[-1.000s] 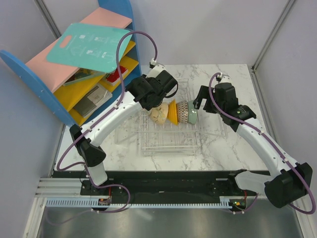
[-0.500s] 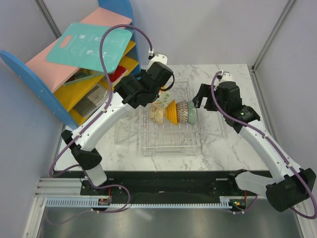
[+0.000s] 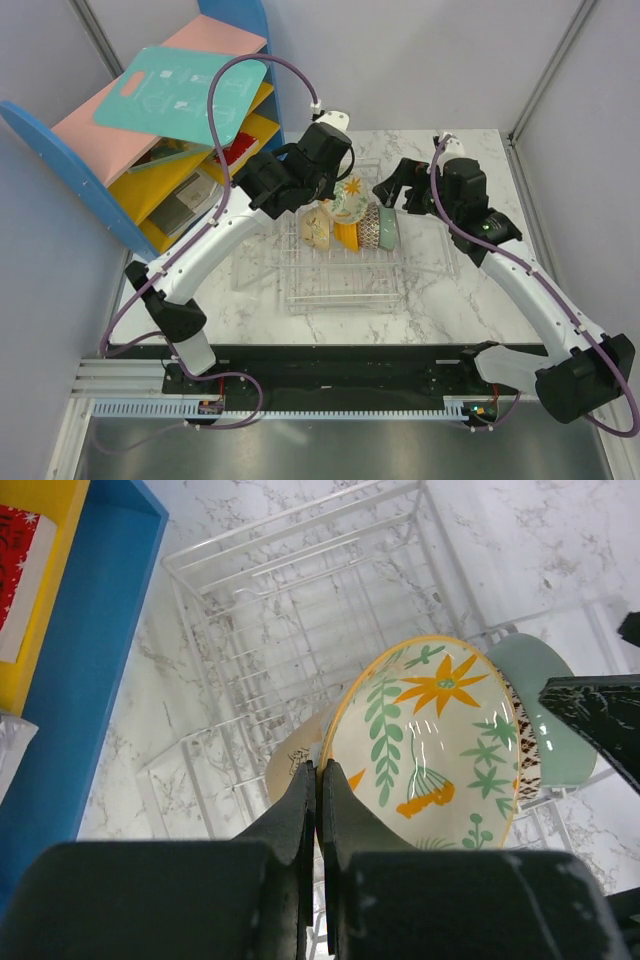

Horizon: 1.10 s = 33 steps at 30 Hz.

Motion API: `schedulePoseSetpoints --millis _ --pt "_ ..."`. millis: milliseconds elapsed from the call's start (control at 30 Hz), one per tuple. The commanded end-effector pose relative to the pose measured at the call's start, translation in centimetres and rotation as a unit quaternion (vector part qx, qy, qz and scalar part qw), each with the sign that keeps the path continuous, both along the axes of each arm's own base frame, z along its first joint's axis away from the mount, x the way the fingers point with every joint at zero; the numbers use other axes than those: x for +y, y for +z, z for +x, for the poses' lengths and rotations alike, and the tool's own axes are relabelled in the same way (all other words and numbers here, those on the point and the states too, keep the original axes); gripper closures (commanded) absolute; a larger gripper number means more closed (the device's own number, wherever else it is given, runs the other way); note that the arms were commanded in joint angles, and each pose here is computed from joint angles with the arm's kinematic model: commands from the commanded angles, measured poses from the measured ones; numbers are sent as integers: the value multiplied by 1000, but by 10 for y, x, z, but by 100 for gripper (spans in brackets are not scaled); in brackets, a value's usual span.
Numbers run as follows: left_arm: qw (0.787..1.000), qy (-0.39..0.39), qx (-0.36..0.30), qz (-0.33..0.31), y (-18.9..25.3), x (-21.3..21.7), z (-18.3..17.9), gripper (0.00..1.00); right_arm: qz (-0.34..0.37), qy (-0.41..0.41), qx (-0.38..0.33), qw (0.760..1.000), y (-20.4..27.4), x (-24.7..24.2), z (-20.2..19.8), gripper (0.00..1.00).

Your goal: Unload the bowls from the dish rack

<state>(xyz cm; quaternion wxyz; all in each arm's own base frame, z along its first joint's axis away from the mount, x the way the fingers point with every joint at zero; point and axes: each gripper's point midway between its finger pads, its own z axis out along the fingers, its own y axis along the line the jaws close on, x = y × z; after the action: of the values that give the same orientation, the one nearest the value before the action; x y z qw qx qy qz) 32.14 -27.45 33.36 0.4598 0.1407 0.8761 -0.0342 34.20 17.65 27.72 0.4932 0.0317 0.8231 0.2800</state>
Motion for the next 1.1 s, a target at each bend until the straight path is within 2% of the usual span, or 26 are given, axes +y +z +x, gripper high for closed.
schedulePoseSetpoints --millis 0,233,400,733,833,867,933,1067 --pt "998 -12 -24 -62 21 -21 6 98 72 38 -38 996 32 24 6 2" --pt "998 -22 -18 -64 16 -28 7 98 84 60 -23 994 21 40 6 2" --pt "997 -26 -16 -64 14 -30 8 98 86 69 -6 994 10 48 5 6" --pt "998 -29 -17 -58 9 -33 11 98 91 76 5 993 -2 58 1 39" --pt "998 -30 -17 -55 7 -33 11 98 90 76 4 993 -3 58 0 52" --pt "998 -31 -17 -56 6 -34 12 98 90 80 1 993 -2 59 -1 69" --pt "998 -35 -13 -53 2 -36 11 98 90 84 0 992 -2 60 -2 85" --pt "998 -39 -6 -55 -4 -37 9 98 95 87 -3 992 -1 60 -3 93"
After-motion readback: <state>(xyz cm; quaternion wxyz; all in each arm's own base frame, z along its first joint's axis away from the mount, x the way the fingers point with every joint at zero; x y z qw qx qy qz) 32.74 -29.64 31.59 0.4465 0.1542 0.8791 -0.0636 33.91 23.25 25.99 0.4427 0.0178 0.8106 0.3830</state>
